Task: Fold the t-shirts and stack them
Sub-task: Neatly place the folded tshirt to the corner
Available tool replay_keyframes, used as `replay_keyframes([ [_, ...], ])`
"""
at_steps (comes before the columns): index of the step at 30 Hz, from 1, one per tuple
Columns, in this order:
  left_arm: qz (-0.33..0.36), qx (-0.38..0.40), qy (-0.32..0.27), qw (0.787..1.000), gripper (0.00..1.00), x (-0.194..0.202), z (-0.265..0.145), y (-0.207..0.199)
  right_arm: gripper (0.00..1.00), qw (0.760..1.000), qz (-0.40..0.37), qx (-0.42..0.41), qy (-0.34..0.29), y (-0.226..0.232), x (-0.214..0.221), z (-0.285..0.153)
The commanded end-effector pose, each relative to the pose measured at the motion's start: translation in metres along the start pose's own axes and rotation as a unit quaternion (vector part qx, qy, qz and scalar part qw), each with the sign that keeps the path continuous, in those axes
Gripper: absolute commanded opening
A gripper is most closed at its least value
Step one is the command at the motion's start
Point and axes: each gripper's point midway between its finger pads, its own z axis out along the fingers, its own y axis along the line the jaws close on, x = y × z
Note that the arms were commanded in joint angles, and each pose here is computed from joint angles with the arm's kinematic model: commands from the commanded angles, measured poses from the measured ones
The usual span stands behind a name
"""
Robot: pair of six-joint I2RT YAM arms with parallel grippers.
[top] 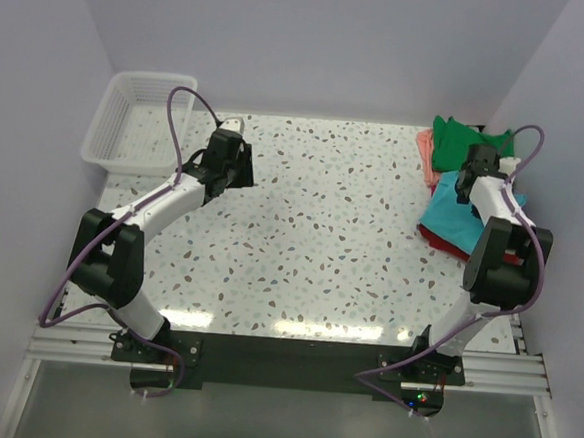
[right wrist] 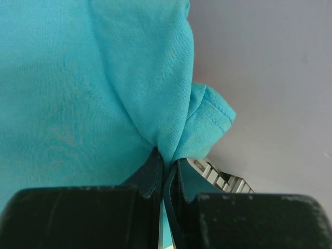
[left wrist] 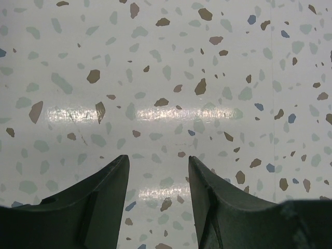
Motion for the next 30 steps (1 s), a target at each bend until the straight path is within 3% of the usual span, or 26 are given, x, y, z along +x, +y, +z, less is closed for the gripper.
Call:
replay_keyframes([
  [1,-0.01,0.014,-0.023,1.0,0.54,-0.014,0.0,-0.005,0.0,0.998,0.036,0.046,-0.01,-0.023,-0.017,0.009],
  [12,-0.009,0.015,-0.022,1.0,0.54,-0.015,0.002,-0.006,0.02,0.995,0.01,0.1,0.026,-0.02,-0.008,0.032],
  [13,-0.009,0.015,-0.022,1.0,0.54,-0.015,0.002,-0.006,0.25,0.995,0.014,0.099,0.029,-0.018,-0.007,0.033],
  [14,-0.008,0.014,-0.021,1.0,0.54,-0.014,0.002,-0.006,0.35,0.994,0.011,0.099,0.034,-0.018,-0.006,0.033],
  [16,-0.008,0.014,-0.021,1.0,0.54,-0.015,0.002,-0.005,0.51,0.995,0.017,0.095,0.035,-0.017,-0.008,0.032],
  [19,-0.007,0.015,-0.018,1.0,0.54,-0.013,0.003,-0.005,0.64,0.995,0.031,0.096,0.027,-0.022,-0.011,0.028],
  [30,-0.002,0.025,-0.02,0.999,0.6,-0.013,0.005,-0.009,0.64,0.996,0.083,0.003,-0.034,-0.013,-0.035,-0.018],
])
